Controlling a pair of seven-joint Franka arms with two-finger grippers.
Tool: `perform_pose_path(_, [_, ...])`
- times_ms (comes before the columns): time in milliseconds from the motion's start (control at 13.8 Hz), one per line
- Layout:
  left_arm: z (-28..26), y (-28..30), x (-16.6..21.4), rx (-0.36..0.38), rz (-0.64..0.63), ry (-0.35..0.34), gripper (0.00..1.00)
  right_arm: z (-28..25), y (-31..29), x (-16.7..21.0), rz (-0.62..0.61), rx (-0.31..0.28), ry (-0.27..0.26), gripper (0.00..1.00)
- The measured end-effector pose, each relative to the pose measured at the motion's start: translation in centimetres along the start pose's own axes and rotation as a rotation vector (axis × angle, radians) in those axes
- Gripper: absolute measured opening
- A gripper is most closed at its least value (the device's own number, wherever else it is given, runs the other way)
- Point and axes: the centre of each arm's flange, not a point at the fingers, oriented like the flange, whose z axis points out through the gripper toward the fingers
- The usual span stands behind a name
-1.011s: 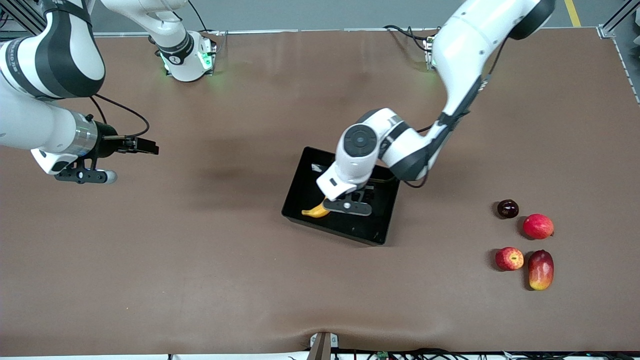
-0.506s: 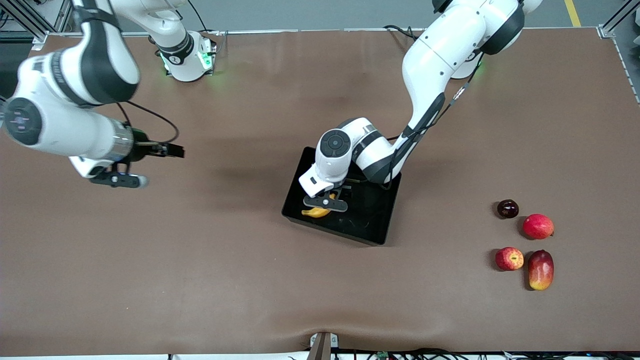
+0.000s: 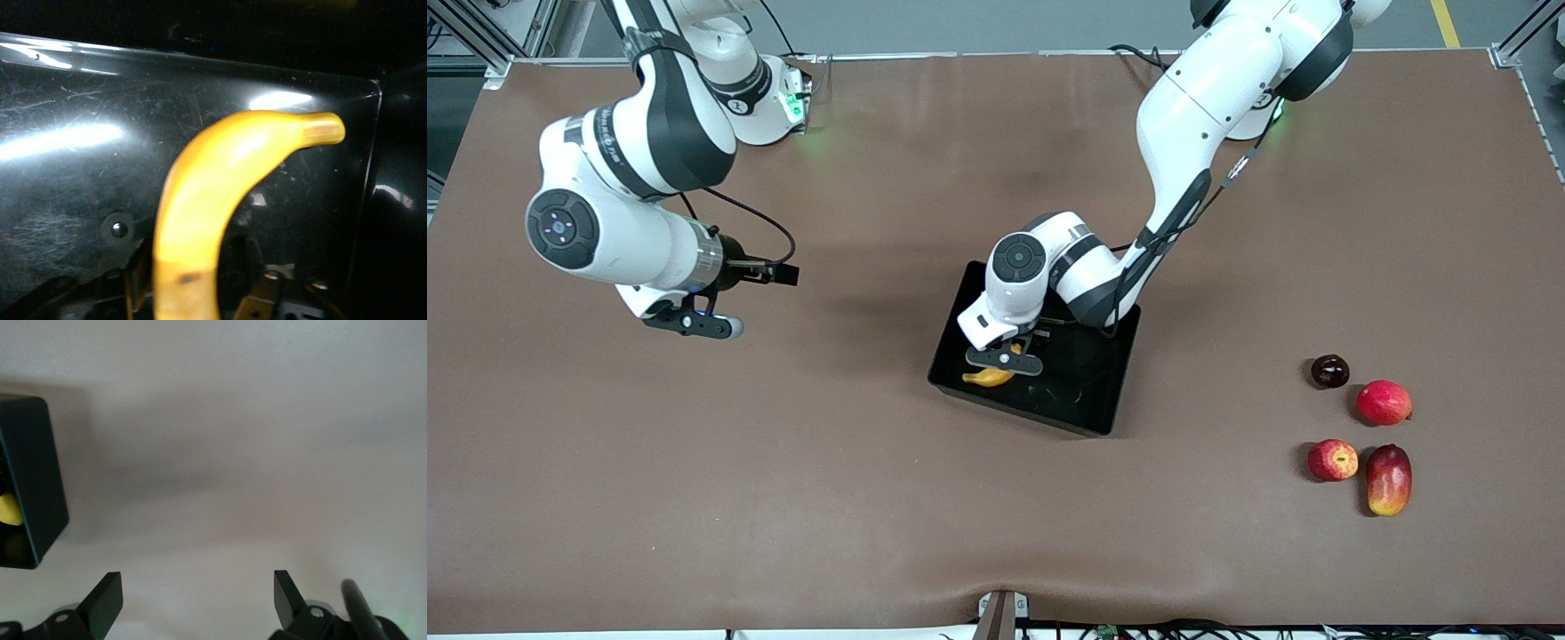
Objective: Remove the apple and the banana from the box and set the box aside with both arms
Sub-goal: 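Lift the banana out while the right gripper reaches the tray rim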
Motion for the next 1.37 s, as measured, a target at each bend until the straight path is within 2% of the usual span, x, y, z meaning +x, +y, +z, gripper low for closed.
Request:
perform_pose_path(72, [-0.2,0.0,0.2,-0.002,-0.001,0.005,0.41,0.3,-0.9,-0.2,0.018,0.001,0.007,1.00])
perform_pose_path(144, [-0.5,0.0,0.5,-0.004,-0.001,0.012,0.34,0.7,-1.9,-0.5,0.027,0.000,0.014,1.00])
perform_pose_path(650, [-3.3,-1.6,2.8,0.007,-0.012,0.068,0.35,2.4,-3.6,-0.7,0.028,-0.013,0.008,1.00])
perform_pose_path(867, [-5.9,-2.1,3.3,0.042,-0.021,0.058,0.35,2.8,-4.2,-0.5,0.022,-0.008,0.020,1.00])
perform_pose_path(1011, [-8.7,-2.5,3.9,0.071,-0.032,0.054,0.35,3.5,-5.2,-0.6,0.033,-0.001,0.037,1.00])
perform_pose_path(1156, [-12.4,-3.6,4.8,0.088,-0.038,0.080,0.35,4.9,-7.4,-0.7,0.055,0.009,0.065,1.00])
perform_pose_path(1373, [-16.8,-8.1,6.8,0.119,-0.015,0.093,0.35,7.6,-11.2,-1.1,0.047,0.030,0.119,1.00])
